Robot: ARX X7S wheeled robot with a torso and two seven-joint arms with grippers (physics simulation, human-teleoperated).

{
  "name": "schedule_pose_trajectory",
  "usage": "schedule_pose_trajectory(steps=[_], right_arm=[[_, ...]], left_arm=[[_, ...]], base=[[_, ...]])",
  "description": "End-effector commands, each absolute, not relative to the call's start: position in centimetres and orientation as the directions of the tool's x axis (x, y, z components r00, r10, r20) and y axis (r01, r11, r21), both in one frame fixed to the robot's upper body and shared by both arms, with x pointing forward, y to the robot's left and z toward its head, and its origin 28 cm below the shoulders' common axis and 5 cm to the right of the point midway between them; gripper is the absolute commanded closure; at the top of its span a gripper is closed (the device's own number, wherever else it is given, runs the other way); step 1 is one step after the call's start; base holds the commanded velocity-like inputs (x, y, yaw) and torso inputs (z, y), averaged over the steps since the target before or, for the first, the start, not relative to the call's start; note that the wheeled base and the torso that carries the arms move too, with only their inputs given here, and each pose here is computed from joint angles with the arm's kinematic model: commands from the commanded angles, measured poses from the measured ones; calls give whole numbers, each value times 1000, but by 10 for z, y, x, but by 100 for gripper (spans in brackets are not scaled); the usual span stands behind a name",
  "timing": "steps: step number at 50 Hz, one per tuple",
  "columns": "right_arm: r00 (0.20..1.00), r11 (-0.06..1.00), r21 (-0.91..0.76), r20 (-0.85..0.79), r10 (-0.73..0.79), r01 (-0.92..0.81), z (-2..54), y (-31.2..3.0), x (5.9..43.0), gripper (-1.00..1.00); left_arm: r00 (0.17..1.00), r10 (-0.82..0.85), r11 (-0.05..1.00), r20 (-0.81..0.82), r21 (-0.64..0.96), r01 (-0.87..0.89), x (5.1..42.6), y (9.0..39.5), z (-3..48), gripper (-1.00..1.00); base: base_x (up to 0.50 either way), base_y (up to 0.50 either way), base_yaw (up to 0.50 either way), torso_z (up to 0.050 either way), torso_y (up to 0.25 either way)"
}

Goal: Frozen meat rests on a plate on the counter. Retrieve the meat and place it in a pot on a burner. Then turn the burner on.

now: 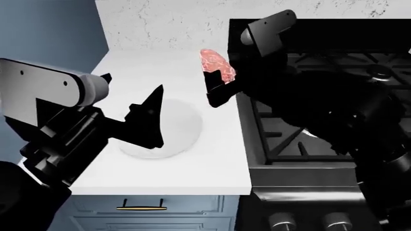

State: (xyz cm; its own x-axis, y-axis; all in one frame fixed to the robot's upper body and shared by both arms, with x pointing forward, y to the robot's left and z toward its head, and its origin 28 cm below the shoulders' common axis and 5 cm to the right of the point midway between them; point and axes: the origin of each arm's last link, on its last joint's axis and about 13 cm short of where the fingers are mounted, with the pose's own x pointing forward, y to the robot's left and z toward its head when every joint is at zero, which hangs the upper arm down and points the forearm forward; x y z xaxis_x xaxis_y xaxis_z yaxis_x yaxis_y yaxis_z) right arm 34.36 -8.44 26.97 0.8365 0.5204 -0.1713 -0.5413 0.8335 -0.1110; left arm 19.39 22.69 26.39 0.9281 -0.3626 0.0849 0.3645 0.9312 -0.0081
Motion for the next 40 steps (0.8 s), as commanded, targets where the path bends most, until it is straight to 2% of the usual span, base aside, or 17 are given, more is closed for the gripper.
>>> schedule_pose_trajectory(steps=[1, 40], right_arm=[[872, 865, -117, -121, 475, -487, 282, -102, 329, 100], [885, 878, -119, -110, 452, -463, 288, -107, 328, 100]], left_arm=[[920, -381, 924, 90, 6, 382, 191, 223, 267, -100], [918, -390, 920, 77, -12, 392, 195, 221, 263, -100]], base=[[0, -500, 0, 0, 0], [0, -500, 0, 0, 0]])
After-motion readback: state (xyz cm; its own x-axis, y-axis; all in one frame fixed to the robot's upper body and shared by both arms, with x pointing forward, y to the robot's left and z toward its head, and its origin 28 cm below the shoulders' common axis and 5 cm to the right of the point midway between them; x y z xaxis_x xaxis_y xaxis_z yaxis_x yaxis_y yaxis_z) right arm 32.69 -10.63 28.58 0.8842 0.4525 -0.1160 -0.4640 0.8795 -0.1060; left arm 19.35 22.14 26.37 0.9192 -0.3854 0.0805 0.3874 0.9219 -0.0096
